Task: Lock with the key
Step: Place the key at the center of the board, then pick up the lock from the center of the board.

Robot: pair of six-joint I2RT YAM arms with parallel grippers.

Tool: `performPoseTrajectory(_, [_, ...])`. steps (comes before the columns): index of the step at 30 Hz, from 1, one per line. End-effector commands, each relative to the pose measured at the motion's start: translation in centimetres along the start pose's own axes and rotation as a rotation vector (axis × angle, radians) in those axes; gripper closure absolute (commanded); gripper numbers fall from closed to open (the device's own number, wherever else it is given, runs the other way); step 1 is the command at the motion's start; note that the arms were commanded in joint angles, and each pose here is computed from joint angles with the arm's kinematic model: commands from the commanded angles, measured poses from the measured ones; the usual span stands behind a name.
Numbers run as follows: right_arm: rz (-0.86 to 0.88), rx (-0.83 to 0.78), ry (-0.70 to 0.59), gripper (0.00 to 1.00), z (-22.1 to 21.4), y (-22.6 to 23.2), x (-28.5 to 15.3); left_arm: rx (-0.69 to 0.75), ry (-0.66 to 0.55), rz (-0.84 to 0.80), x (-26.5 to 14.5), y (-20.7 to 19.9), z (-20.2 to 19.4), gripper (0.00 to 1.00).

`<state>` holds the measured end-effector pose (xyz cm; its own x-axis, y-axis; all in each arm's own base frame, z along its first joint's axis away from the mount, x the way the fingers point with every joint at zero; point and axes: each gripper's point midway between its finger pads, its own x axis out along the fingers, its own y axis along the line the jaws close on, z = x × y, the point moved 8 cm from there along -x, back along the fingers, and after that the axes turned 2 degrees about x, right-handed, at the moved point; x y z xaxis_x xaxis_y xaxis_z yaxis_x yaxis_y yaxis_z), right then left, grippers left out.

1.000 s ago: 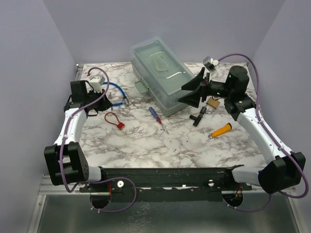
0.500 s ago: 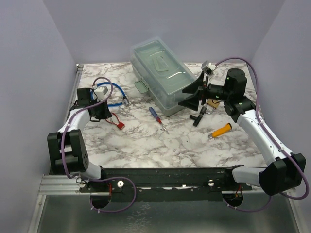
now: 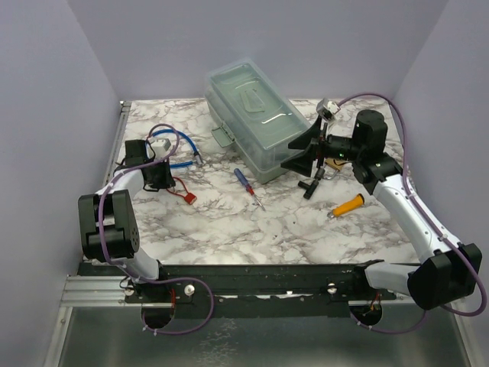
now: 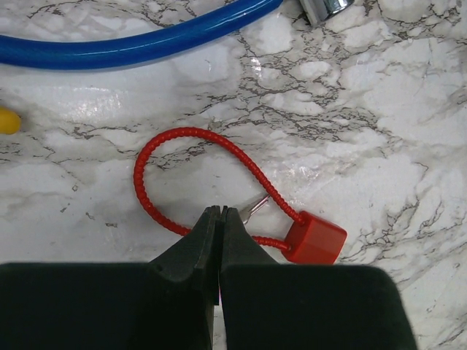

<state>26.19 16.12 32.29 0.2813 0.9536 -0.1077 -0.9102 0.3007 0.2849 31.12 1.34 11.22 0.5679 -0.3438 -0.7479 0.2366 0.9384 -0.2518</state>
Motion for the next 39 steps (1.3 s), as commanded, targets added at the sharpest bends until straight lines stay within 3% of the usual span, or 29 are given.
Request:
performPoseTrajectory(1, [-0.094,0.050,0.013,0.06,-0.9,-0.8,-0.8,0.035,-0.022,0.033,0.3,0.7,0.9,0.90])
performPoseTrajectory(7, [-0.184,0.208,0.006,0.07,-1.3,-3.6,-3.2,0.043,-0.053,0.038,-0.6,0.4,2.2,0.56])
performPoseTrajectory(10, [-0.238,0.241,-0.010,0.07,-1.4,-4.6,-4.7,0.057,-0.068,0.037,-1.4,0.2,2.8,0.33])
performPoseTrajectory(16, [-0.454,0.391,-0.029,0.10,-3.2,-8.7,-10.2,0.102,-0.195,0.013,-4.2,-1.1,6.2,0.07])
performPoseTrajectory(21, [-0.760,0.357,0.142,0.15,-6.9,-13.2,-12.2,0.097,-0.316,-0.007,-6.5,-2.1,10.3,0.02])
performPoseTrajectory(25, [-0.947,0.408,0.191,0.18,-8.6,-16.0,-13.2,0.087,-0.376,-0.034,-7.8,-3.1,12.1,0.01])
performPoseTrajectory(31, [-1.234,0.695,0.170,0.20,-9.9,-19.9,-13.7,0.132,-0.412,-0.059,-8.6,-4.9,12.4,0.01])
performPoseTrajectory(39, [-1.353,0.869,0.186,0.05,-11.8,-22.7,-11.5,0.150,-0.437,-0.077,-8.9,-5.8,12.5,0.01])
